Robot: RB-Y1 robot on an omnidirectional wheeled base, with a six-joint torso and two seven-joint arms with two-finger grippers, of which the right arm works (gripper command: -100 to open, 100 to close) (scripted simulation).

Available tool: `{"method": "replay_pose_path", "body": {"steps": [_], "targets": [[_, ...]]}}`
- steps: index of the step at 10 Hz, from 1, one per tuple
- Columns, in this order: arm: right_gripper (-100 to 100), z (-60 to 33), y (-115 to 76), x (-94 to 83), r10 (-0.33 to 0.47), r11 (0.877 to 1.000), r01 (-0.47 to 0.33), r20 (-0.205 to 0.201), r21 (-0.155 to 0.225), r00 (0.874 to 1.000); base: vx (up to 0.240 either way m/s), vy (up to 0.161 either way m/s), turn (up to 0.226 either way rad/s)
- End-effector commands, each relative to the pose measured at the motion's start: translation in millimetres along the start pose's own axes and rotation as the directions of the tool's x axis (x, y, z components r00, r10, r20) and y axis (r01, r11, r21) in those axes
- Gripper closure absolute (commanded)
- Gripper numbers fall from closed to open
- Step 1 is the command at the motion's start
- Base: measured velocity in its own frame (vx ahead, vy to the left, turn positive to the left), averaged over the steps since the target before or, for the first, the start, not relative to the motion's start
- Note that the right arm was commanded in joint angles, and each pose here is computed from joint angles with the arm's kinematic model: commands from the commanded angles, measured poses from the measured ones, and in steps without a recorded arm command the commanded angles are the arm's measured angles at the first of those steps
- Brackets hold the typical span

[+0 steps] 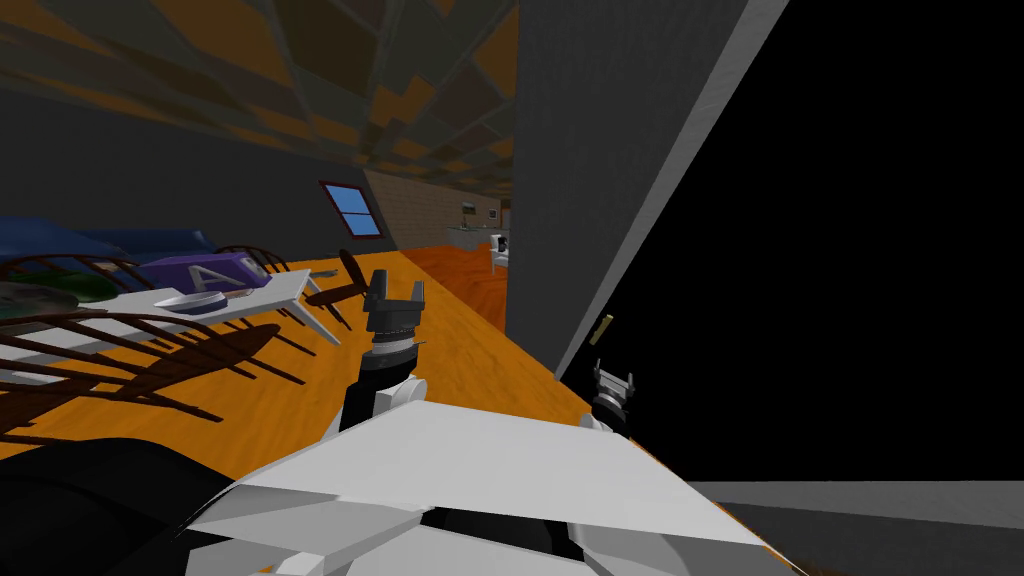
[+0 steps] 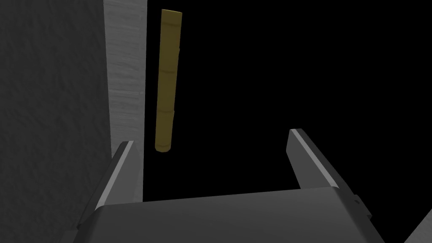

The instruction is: Pull the door open

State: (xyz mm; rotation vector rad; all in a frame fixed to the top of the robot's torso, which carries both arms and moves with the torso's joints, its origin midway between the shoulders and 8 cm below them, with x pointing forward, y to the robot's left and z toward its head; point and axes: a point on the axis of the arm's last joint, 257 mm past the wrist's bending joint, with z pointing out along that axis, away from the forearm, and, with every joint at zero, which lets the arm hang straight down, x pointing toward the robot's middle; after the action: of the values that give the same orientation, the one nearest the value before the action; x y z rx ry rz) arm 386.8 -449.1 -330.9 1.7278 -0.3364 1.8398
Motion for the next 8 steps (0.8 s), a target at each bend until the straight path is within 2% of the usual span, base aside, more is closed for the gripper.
{"method": "replay_pose_path", "body": {"steps": [1, 5, 8], "targets": [[-100, -2.2, 1.0, -9.1, 0.031, 0.999, -0.030, 0.019, -0.010, 0.999, 0.092, -0.051, 0.067], [-100, -12.6, 0.5, -39.6, 0.136, 0.990, -0.131, 0.085, -0.053, 0.987, 0.125, -0.063, 0.126], [-100, -18.9, -1.0, -53.0, 0.184, 0.981, -0.176, 0.114, -0.076, 0.976, 0.115, -0.078, 0.077]]}}
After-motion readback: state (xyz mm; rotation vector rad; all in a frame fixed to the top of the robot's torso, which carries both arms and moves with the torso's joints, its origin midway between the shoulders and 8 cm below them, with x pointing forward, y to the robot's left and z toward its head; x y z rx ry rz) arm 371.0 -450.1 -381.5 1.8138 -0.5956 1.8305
